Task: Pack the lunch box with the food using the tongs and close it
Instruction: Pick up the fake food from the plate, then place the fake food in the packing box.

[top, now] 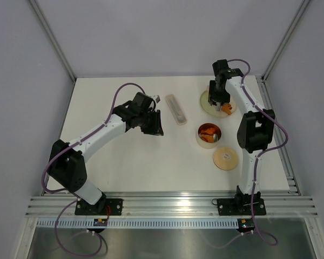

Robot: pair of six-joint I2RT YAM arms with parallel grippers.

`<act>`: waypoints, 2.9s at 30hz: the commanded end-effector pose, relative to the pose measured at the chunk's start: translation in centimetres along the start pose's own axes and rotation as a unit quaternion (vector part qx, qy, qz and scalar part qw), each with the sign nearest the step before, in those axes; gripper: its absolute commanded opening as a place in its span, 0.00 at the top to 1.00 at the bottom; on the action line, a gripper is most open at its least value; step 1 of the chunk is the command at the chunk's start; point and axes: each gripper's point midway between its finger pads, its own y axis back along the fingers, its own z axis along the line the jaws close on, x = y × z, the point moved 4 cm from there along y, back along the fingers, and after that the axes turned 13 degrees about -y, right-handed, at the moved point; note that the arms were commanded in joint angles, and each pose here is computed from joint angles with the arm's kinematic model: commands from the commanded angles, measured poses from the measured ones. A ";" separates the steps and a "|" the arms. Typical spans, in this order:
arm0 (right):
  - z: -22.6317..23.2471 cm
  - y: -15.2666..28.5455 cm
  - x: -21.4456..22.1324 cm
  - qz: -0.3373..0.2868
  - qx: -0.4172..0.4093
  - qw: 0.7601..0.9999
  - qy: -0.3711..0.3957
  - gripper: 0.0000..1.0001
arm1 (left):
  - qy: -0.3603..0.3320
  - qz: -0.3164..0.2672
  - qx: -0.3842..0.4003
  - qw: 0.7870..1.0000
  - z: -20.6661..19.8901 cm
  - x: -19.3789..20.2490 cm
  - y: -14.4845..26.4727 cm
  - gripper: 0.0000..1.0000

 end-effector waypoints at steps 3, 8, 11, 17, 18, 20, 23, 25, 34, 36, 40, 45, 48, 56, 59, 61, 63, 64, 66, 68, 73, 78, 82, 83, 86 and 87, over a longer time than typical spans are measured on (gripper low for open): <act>0.2 0.1 -1.5 -0.020 -0.012 1.000 -0.001 0.47 | -0.010 -0.012 0.004 1.000 0.1 -0.5 0.3 0.70; 0.0 0.5 -1.4 -0.025 -0.007 1.000 0.001 0.59 | -0.010 -0.010 0.004 1.000 0.1 -0.4 0.3 0.70; -0.4 1.6 -1.2 -0.028 -0.009 1.000 -0.002 0.65 | -0.009 -0.009 0.004 1.000 0.2 -0.3 0.3 0.69; -1.8 5.3 -0.5 -0.052 -0.005 0.998 -0.019 0.67 | -0.007 -0.012 0.008 1.000 0.1 -0.3 0.4 0.70; -2.2 6.5 -0.1 -0.059 -0.008 0.998 -0.024 0.67 | -0.006 -0.013 0.008 1.000 0.1 -0.3 0.4 0.70; -2.5 7.6 0.4 -0.061 -0.016 0.998 -0.027 0.67 | -0.006 -0.014 0.008 1.000 0.1 -0.3 0.4 0.70; -3.1 9.8 1.8 -0.066 -0.028 0.997 -0.031 0.68 | -0.008 -0.016 0.011 1.000 -0.1 -0.3 0.5 0.70; -3.7 11.3 3.4 -0.067 -0.033 0.997 -0.033 0.68 | -0.007 -0.017 0.012 1.000 -0.1 -0.2 0.5 0.70; -4.9 15.8 10.7 -0.054 -0.053 0.997 -0.027 0.69 | -0.006 -0.017 0.016 1.000 -0.2 -0.3 0.5 0.70; -5.0 16.9 11.9 -0.052 -0.063 0.996 -0.025 0.69 | -0.007 -0.018 0.016 1.000 -0.2 -0.5 0.5 0.70; -5.2 18.2 13.5 -0.040 -0.078 0.996 -0.021 0.69 | -0.006 -0.021 0.014 1.000 -0.2 -0.7 0.6 0.70; -4.5 18.2 15.2 -0.014 -0.102 0.995 -0.005 0.69 | -0.005 -0.020 0.012 1.000 -0.2 -0.8 0.5 0.69; -3.8 17.3 15.9 0.001 -0.101 0.995 0.005 0.69 | -0.003 -0.020 0.012 1.000 -0.2 -0.9 0.4 0.69; -2.7 15.7 16.2 0.015 -0.098 0.995 0.022 0.69 | -0.003 -0.019 0.006 1.000 -0.1 -0.6 0.7 0.69; -2.2 15.3 16.2 0.018 -0.103 0.994 0.026 0.69 | -0.002 -0.017 0.006 1.000 0.0 -0.5 0.5 0.69; -2.1 15.0 16.3 0.022 -0.099 0.994 0.029 0.68 | -0.001 -0.017 0.006 1.000 0.0 -0.5 0.5 0.69; -2.1 14.6 16.5 0.027 -0.092 0.995 0.031 0.66 | 0.000 -0.018 0.005 1.000 0.1 -0.5 0.5 0.69; -2.0 14.5 16.5 0.028 -0.093 0.995 0.033 0.65 | 0.000 -0.016 0.005 1.000 0.1 -0.4 0.4 0.69; -1.9 14.2 16.6 0.027 -0.092 0.995 0.033 0.62 | 0.001 -0.018 0.005 1.000 0.1 -0.4 0.4 0.69; -1.9 14.1 16.5 0.026 -0.092 0.995 0.033 0.52 | 0.001 -0.018 0.005 1.000 0.1 -0.4 0.4 0.69; -1.9 14.5 16.1 0.016 -0.089 0.995 0.029 0.41 | 0.001 -0.015 0.006 1.000 0.1 -0.2 0.3 0.69; -2.3 15.5 15.5 -0.001 -0.084 0.996 0.027 0.42 | 0.001 -0.015 0.005 1.000 0.2 -0.2 0.2 0.69; -2.6 16.5 14.8 -0.021 -0.082 0.996 0.022 0.49 | 0.001 -0.015 0.007 1.000 0.1 -0.2 0.2 0.69; -2.7 16.9 14.6 -0.028 -0.081 0.996 0.021 0.51 | 0.001 -0.015 0.007 1.000 0.1 -0.2 0.2 0.69; -3.0 17.6 14.1 -0.042 -0.078 0.996 0.016 0.58 | 0.001 -0.014 0.007 1.000 0.1 -0.2 0.2 0.69; -3.2 17.7 14.0 -0.048 -0.072 0.996 0.014 0.60 | 0.000 -0.014 0.007 1.000 0.1 -0.2 0.2 0.69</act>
